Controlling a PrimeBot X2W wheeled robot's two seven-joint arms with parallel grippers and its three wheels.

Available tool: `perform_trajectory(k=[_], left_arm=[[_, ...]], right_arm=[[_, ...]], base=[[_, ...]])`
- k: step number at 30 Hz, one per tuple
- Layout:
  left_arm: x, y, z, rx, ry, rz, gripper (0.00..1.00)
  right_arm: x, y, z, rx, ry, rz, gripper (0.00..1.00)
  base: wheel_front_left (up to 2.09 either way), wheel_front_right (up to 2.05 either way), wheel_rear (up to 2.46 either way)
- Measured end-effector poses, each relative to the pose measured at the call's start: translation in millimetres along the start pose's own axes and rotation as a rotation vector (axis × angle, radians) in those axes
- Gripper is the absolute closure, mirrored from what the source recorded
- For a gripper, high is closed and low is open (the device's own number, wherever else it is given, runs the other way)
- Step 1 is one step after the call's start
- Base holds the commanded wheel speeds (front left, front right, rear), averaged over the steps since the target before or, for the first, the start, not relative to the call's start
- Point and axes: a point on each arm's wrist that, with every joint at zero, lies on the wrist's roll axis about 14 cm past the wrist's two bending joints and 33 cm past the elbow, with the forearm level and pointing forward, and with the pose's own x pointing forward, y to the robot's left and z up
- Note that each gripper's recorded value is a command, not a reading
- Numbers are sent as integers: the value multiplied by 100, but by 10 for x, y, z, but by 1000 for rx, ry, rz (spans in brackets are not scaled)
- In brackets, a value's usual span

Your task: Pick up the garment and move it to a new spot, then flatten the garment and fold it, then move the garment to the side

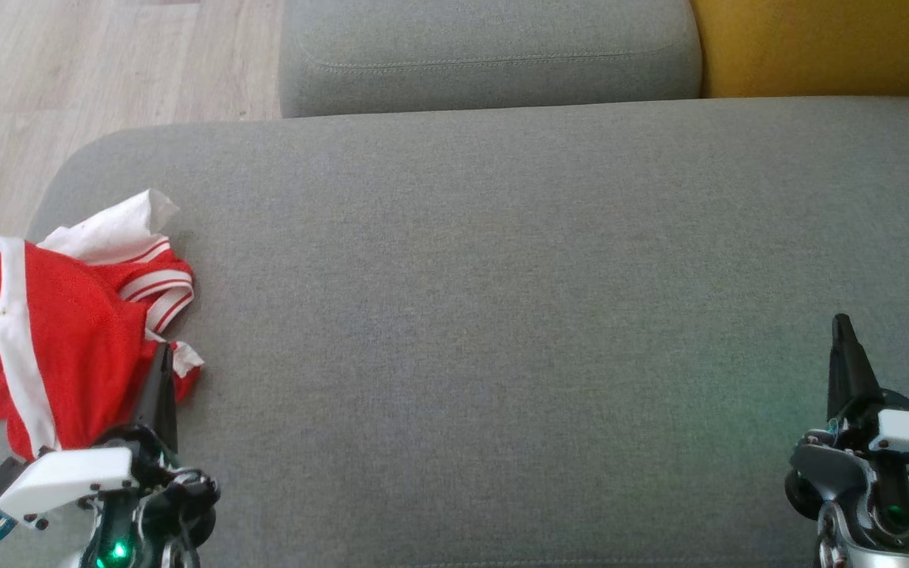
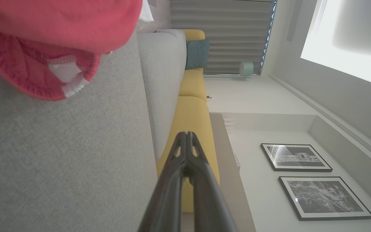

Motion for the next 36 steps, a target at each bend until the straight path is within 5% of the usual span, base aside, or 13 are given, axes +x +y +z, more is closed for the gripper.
perform_trajectory(k=[36], left_arm=[[0, 0, 0, 0, 0, 0, 100]], right_arm=[[0, 0, 0, 0, 0, 0, 100]], base=[[0, 0, 0]])
